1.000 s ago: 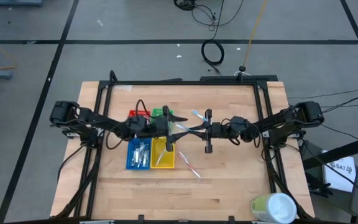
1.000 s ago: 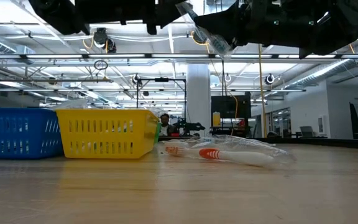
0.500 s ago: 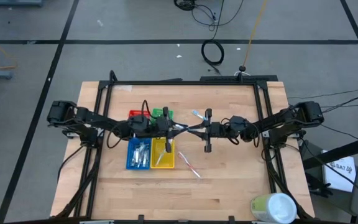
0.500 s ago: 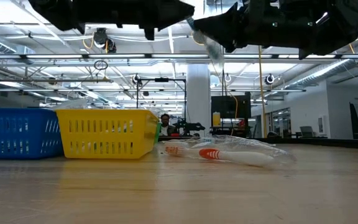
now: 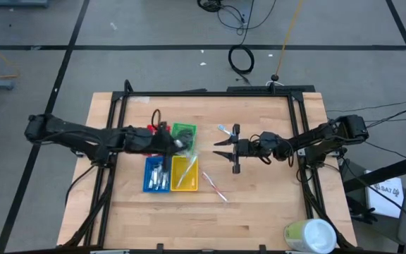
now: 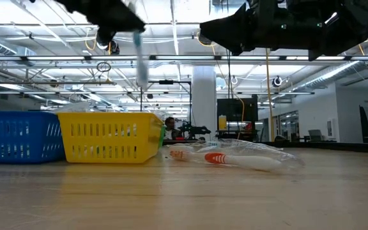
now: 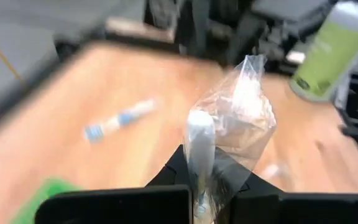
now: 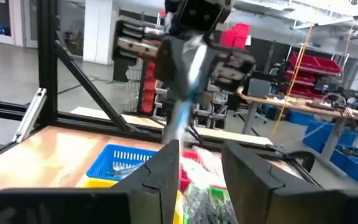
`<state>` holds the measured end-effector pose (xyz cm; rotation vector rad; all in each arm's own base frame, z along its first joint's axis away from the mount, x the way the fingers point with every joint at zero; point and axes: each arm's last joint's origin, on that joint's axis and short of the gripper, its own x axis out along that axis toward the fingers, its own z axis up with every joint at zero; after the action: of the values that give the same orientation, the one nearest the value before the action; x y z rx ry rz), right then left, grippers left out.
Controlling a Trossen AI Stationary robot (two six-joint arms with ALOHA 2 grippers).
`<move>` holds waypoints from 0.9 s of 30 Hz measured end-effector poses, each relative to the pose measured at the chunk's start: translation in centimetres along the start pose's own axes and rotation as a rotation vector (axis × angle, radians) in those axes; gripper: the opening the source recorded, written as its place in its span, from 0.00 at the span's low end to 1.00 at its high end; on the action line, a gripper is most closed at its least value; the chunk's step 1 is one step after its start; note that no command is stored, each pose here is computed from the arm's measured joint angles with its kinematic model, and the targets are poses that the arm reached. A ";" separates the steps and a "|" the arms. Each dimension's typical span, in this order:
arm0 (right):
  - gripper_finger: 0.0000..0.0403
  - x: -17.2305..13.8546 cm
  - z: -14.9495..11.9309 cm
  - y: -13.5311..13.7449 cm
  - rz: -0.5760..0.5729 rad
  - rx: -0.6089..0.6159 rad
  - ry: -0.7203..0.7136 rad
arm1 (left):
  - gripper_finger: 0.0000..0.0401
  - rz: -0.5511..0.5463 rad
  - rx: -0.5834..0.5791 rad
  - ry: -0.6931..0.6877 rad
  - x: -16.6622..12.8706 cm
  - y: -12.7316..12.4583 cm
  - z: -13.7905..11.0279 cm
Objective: Pick & Place Travel size toiletries
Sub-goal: Put the blue toothbrush into the yellow bin
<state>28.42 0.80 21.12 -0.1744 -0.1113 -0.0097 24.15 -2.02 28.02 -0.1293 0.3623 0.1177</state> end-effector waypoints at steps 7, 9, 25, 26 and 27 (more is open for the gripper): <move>0.26 0.0 -0.2 -0.4 -0.013 0.011 0.015 | 0.04 -0.065 -0.144 0.217 0.5 -0.7 -2.2; 0.26 0.0 -0.2 -0.4 -0.010 0.011 0.015 | 0.03 -0.076 -0.139 0.290 1.3 -1.0 -3.2; 0.26 0.0 -0.3 -0.4 -0.008 0.020 0.029 | 0.13 -0.131 -0.183 0.488 5.5 -1.5 -6.7; 0.26 0.0 -0.3 -0.4 -0.008 0.026 0.029 | 0.15 -0.131 -0.179 0.486 5.5 -1.5 -6.7; 0.26 0.0 -0.4 -0.4 -0.008 0.032 0.029 | 0.17 -0.132 -0.172 0.482 5.5 -1.4 -6.7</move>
<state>28.45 0.39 20.84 -0.1420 -0.0827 -0.0190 27.19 -3.89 19.99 -0.3533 0.8231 -0.0151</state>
